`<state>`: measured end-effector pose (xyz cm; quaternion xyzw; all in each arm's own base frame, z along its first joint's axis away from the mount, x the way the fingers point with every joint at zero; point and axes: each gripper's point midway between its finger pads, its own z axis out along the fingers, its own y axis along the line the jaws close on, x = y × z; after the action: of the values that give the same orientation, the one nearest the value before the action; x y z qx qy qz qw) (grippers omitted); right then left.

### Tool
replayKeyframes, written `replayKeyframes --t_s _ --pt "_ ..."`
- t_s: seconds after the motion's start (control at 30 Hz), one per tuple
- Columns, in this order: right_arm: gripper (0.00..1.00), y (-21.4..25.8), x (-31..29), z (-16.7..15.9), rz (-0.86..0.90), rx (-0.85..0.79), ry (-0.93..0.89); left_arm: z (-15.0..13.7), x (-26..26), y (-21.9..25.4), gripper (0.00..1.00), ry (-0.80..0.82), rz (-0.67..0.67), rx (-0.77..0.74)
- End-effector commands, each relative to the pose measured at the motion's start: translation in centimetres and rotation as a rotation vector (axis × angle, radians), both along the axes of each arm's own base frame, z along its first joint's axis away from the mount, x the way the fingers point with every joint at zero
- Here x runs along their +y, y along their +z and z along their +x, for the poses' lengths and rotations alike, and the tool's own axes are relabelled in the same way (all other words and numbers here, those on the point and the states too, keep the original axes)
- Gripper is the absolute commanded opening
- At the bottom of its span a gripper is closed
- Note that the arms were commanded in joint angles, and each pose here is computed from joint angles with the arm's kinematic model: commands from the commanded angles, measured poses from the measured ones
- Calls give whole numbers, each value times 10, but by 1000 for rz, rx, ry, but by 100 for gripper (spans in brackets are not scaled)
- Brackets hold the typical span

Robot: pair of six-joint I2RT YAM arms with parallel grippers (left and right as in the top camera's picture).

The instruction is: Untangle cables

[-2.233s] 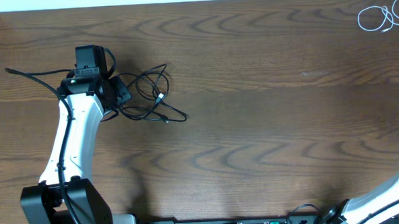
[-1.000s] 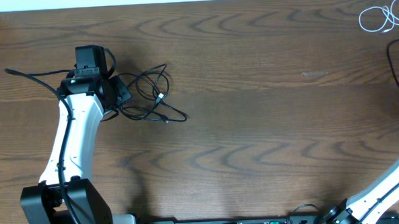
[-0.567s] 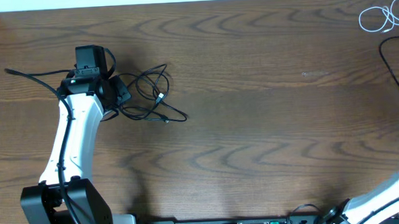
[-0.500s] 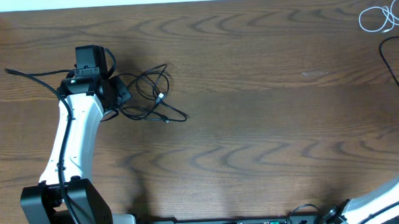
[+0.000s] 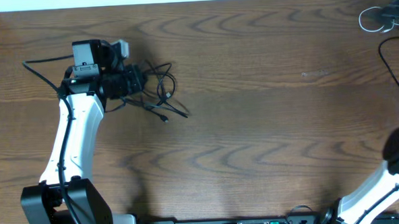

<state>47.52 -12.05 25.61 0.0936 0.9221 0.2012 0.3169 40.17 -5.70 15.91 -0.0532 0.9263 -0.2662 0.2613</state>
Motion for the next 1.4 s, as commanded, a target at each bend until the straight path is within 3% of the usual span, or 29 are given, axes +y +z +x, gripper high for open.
replayKeyframes --t_s 0.0,0.2,0.37,0.67,1.17,1.37 --pt "99 7 61 9 18 -42 179 -4 -56 33 7 -189 -208 -72" --pt "99 1 128 14 -32 -19 301 -10 -126 51 8 -282 -282 -91" --pt "99 -2 144 14 -46 5 302 -14 -176 100 8 -368 -478 -163" --pt "99 -7 187 0 31 30 420 9 -166 192 8 -218 -846 -173" --pt "99 -17 305 -39 145 13 763 20 -160 195 7 -137 -869 -175" --pt "99 -34 361 -62 231 -81 986 27 -155 195 7 -71 -891 -159"
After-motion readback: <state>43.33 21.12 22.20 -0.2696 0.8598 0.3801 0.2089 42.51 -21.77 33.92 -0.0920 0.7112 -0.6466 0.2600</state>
